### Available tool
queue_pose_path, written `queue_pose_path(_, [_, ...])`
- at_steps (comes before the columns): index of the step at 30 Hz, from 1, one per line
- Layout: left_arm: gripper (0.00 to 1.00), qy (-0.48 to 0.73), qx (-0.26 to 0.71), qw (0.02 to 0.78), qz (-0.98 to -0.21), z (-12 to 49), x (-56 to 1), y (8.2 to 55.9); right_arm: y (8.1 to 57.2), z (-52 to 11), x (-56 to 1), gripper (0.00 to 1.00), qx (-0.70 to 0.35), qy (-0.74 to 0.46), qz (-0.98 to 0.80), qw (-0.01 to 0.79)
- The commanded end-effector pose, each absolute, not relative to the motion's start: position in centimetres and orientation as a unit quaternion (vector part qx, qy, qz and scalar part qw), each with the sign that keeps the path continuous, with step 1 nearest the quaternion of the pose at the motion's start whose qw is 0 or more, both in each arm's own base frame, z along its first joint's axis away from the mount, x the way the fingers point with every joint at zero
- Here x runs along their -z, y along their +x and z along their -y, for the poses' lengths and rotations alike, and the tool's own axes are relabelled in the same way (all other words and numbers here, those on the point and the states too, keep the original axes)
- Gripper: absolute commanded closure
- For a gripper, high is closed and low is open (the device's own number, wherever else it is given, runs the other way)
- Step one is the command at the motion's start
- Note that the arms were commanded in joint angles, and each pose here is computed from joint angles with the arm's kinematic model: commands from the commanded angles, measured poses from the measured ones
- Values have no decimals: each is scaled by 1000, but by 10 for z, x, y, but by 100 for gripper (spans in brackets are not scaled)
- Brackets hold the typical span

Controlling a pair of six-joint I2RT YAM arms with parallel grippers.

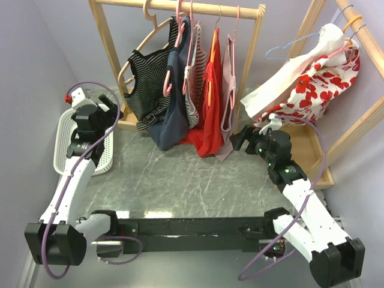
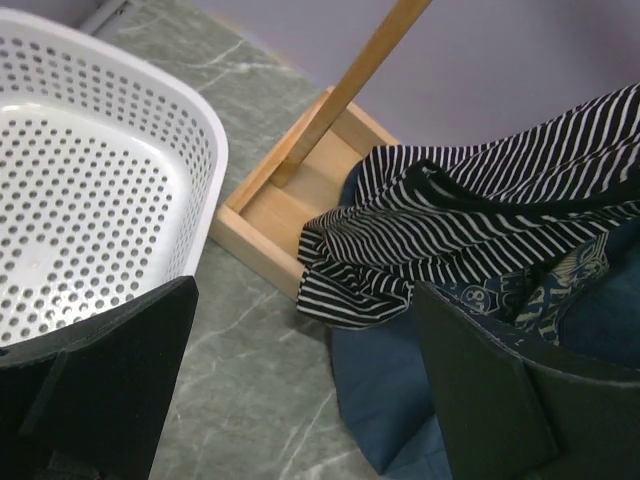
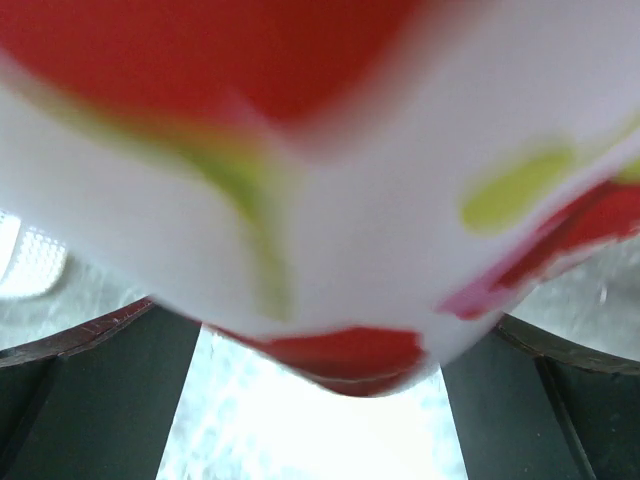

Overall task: Remove the tank top from the hanger
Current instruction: Pick up the hanger from the clothesline.

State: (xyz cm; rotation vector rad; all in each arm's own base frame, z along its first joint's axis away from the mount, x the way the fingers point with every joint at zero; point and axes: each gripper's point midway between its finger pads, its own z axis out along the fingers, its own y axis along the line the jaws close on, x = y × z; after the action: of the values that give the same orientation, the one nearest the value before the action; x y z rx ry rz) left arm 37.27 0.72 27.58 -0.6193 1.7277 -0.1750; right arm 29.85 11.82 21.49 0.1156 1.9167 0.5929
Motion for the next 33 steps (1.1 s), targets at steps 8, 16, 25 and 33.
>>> queue_pose_path(8, [4,-372,49,562,-737,-28,-256,337,269,-109,-228,0,-325,233,-763,508])
queue_pose_path(16, [3,-299,144,597,-730,6,-301,342,251,-144,-265,0,-365,45,-761,535])
queue_pose_path(25, [4,-185,159,616,-749,28,-329,343,232,-188,-288,0,-333,-72,-784,518])
queue_pose_path(33, [4,-124,190,622,-749,46,-358,339,218,-217,-335,0,-277,-148,-783,537])
